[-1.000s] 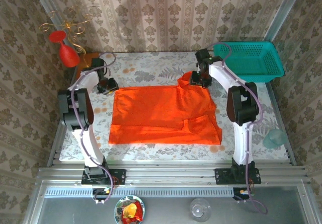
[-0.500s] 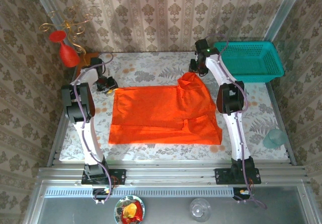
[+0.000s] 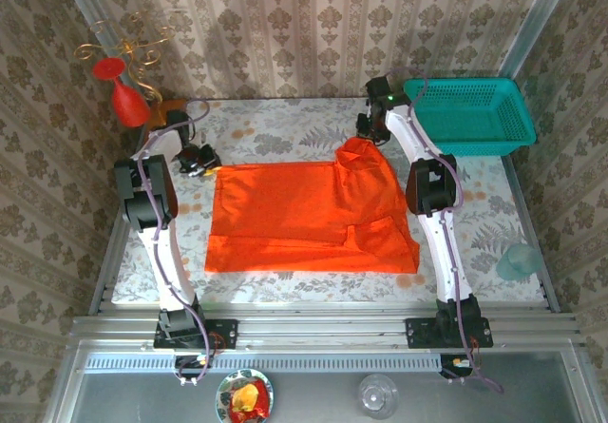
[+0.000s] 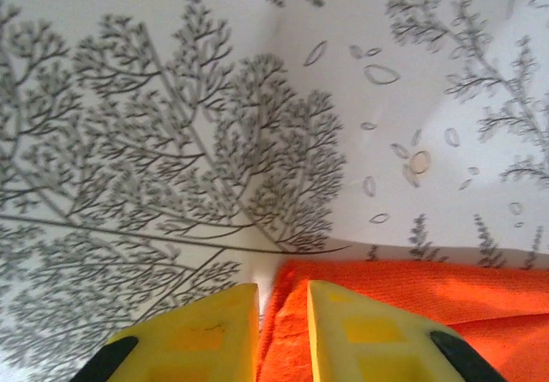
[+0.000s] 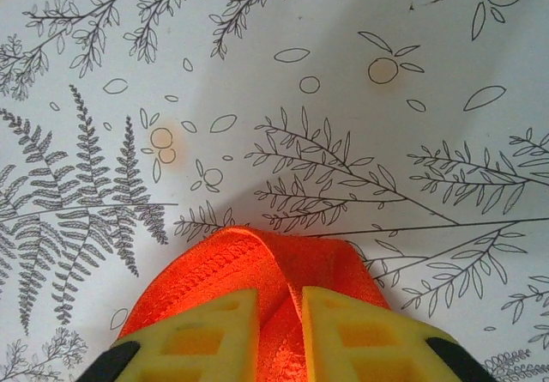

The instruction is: Fold the inside-out t-shirt

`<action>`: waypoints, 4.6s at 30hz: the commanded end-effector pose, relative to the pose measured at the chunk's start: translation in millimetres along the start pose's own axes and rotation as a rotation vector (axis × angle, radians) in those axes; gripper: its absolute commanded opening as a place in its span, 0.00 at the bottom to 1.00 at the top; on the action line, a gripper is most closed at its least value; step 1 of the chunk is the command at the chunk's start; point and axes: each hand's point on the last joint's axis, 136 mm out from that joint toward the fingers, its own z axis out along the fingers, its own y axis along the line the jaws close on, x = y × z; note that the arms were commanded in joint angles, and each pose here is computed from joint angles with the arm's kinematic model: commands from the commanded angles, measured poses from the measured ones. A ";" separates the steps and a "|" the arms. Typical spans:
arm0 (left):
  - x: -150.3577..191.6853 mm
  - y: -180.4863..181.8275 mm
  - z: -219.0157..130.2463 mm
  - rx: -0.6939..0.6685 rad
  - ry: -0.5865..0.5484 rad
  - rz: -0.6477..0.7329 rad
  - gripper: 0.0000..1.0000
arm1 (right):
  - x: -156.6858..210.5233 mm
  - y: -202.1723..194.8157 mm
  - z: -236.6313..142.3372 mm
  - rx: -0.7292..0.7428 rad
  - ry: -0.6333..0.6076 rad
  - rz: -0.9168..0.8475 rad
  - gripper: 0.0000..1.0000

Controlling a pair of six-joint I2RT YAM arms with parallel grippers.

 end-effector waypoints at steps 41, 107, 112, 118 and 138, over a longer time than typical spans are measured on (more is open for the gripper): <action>10.1 -48.9 -32.2 0.162 -0.045 -0.015 0.00 | -9.9 -11.6 -26.4 0.104 -0.040 -0.112 0.34; 145.3 -5.3 -109.4 0.164 -0.098 -0.116 0.00 | 252.2 -67.7 -231.9 0.052 0.128 0.070 0.00; 156.0 7.9 -100.9 0.117 -0.080 -0.132 0.00 | 276.9 -62.1 -234.0 0.027 0.165 0.067 0.00; 163.4 17.1 -91.2 0.096 -0.066 -0.165 0.00 | 301.1 -67.3 -220.4 0.048 0.213 0.079 0.00; 174.8 27.7 -112.4 -0.026 -0.116 -0.144 0.25 | 320.5 -78.2 -216.5 0.100 0.228 0.101 0.35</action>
